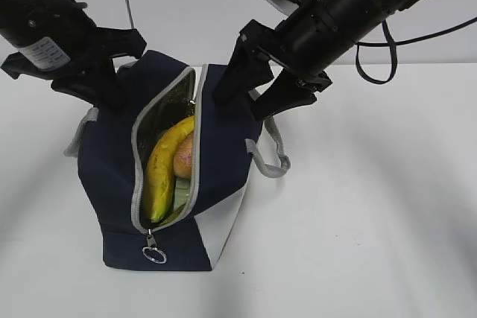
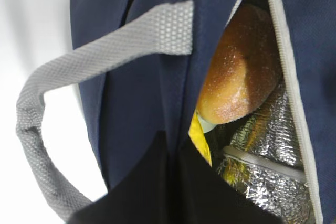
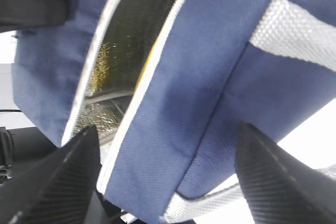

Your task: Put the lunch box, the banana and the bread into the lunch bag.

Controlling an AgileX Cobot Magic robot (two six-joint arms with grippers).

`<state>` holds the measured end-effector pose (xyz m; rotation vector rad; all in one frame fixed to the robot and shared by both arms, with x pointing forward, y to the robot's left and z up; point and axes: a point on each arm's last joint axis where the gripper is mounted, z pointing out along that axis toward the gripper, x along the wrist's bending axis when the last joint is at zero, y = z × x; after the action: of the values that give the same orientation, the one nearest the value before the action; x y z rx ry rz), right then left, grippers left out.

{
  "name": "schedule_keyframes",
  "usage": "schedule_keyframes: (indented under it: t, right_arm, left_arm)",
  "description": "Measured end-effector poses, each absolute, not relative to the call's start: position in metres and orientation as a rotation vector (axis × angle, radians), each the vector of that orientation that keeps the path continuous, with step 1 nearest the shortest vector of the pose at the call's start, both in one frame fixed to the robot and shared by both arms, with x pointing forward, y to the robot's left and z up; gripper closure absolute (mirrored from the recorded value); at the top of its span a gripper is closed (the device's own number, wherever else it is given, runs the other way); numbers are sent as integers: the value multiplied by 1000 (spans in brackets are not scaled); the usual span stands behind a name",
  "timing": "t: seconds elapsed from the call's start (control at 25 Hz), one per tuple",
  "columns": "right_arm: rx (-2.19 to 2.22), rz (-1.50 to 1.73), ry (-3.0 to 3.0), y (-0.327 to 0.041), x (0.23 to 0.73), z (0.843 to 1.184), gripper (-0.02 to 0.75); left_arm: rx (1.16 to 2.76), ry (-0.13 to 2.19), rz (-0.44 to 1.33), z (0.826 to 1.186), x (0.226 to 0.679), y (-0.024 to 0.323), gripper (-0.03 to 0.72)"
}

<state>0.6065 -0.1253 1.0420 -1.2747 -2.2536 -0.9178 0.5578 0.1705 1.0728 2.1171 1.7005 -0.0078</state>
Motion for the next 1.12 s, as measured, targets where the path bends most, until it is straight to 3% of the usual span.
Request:
schedule_keyframes:
  t: [0.28, 0.4, 0.6, 0.88, 0.96, 1.12]
  right_arm:
    - [-1392, -936, -2298, -129, 617, 1036, 152]
    - [-1425, -924, -2279, -128, 621, 1028, 190]
    - [-1438, -891, -2199, -124, 625, 1010, 338]
    - [-1424, -892, -2190, -123, 626, 1013, 694]
    - [-1421, -901, -2194, -123, 624, 1017, 734]
    - [-1441, -917, -2239, -128, 620, 1038, 741]
  left_arm:
    - [2114, 1699, -4, 1073, 558, 170, 691]
    - [2113, 1698, -3, 1073, 558, 170, 691]
    - [2111, 1698, -1, 1073, 558, 170, 691]
    - [2094, 1698, -23, 1074, 558, 169, 691]
    - [2066, 1696, -59, 1074, 558, 166, 691]
    - [2011, 1638, -120, 1078, 556, 151, 691]
